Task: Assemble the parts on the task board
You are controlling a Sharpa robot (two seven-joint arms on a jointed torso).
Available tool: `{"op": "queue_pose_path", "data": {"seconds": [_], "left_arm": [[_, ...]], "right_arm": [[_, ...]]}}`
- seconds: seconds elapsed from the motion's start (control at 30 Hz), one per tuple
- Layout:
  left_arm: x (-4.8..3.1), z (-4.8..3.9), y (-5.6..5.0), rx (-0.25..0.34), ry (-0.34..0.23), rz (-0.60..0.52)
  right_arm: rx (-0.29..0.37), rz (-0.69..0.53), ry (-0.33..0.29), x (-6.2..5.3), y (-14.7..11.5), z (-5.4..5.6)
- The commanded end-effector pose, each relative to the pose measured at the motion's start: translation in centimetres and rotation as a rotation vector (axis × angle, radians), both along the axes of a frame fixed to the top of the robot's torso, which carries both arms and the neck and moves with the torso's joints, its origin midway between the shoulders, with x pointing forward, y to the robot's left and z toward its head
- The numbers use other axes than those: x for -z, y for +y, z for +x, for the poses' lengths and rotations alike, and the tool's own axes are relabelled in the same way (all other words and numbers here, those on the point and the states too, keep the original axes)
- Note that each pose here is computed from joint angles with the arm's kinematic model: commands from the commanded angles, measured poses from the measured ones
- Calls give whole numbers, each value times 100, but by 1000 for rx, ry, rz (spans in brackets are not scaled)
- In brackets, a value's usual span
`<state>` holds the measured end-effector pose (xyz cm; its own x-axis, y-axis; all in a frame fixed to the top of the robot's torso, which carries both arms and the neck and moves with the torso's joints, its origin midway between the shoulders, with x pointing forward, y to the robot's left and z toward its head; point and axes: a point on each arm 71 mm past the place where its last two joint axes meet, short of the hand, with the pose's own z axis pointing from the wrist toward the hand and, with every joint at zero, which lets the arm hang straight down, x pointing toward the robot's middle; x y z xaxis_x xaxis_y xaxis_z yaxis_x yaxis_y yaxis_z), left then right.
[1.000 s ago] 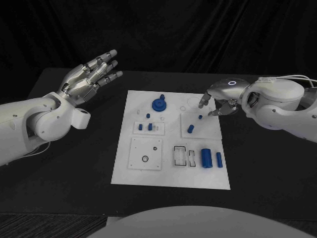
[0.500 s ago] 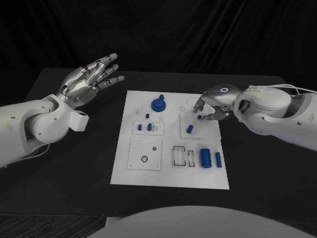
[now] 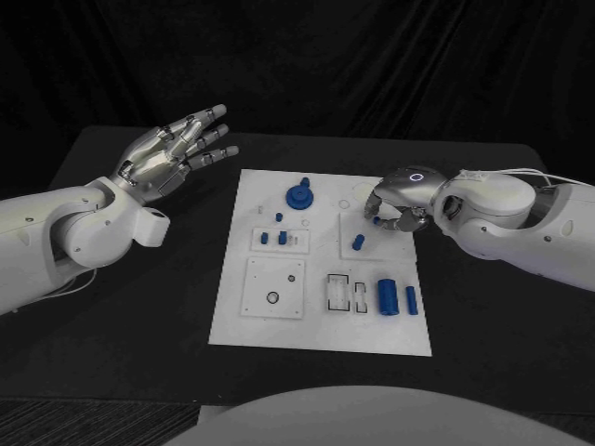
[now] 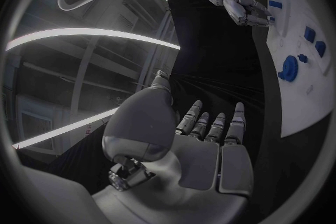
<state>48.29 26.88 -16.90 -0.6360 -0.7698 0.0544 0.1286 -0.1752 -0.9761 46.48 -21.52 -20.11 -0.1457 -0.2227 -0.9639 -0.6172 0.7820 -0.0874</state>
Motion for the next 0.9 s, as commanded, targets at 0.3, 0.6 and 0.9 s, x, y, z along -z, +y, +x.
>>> {"op": "queue_pose_path", "data": {"seconds": [0.3,0.6,0.9], "left_arm": [[25,-4,-14,-6,6,-8],[49,-8,-30,8,20,-6],[69,-7,-29,8,30,1]], "right_arm": [[7,-10,-1,62,-18,14],[3,-2,-5,84,-34,20],[-28,49,-52,43,-35,11]]}}
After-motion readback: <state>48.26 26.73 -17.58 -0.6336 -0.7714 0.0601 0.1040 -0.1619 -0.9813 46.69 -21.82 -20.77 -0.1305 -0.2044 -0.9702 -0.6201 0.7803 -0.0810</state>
